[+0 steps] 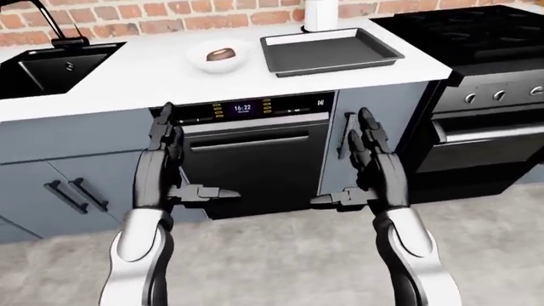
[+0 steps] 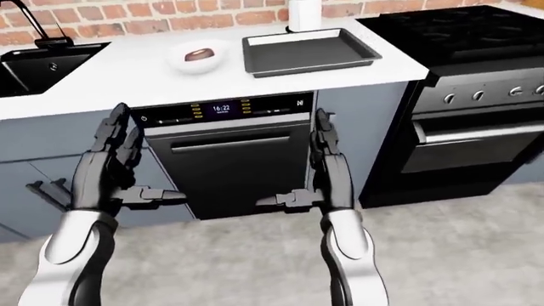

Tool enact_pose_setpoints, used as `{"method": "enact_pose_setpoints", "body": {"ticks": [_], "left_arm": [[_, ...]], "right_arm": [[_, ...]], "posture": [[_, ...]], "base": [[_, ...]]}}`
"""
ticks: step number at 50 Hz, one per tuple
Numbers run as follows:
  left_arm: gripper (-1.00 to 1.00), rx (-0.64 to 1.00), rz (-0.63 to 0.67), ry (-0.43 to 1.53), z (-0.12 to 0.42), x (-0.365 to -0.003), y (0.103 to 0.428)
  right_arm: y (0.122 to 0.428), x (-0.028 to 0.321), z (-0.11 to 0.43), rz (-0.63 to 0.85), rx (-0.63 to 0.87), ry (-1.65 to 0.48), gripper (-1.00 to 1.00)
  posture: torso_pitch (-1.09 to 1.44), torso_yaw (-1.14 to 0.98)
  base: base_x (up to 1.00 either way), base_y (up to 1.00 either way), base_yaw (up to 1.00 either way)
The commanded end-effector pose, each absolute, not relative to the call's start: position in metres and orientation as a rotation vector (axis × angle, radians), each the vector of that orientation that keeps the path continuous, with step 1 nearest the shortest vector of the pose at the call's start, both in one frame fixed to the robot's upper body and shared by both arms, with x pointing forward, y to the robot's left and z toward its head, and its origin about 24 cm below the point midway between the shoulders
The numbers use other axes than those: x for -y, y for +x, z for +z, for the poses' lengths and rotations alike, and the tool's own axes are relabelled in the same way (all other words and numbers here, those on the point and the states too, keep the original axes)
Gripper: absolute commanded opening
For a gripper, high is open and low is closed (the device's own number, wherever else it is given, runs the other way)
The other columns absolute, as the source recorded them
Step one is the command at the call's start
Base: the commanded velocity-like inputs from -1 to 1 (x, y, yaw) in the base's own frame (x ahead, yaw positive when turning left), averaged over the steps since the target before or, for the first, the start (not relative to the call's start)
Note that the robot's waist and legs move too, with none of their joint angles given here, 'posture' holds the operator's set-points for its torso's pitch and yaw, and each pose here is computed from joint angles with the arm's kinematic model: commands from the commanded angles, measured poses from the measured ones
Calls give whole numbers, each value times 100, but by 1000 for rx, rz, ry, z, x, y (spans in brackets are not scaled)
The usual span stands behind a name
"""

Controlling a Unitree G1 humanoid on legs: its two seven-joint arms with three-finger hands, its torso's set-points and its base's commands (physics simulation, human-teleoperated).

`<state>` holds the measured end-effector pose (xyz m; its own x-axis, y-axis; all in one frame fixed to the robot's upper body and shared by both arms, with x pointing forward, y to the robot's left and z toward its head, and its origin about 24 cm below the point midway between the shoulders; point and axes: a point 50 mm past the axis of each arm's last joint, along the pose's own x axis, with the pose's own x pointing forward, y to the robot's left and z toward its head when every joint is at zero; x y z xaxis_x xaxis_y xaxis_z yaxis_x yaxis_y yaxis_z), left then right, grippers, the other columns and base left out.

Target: Pick up the bowl with donut and place it on the tray. Pick up the cupcake and place it on the tray.

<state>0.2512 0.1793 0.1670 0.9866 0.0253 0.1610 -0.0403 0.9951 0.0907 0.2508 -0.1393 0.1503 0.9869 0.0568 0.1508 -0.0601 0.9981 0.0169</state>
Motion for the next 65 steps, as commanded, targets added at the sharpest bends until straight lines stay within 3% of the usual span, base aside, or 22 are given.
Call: {"method": "enact_pose_setpoints", "body": {"ticks": [1,25,65], "left_arm": [[100,230,58,109,184,-184,247],[100,270,80,118,210,-195,237],[100,284,96,117,215,-202,229]], "right_arm": [[247,134,168,87,242,29,100],[233,130,204,108,321,22,100],[228,126,215,125,353,18,100]], "posture": [[0,0],[0,0],[0,0]], "base": [[1,0,0],[7,0,0],[13,13,0]]}}
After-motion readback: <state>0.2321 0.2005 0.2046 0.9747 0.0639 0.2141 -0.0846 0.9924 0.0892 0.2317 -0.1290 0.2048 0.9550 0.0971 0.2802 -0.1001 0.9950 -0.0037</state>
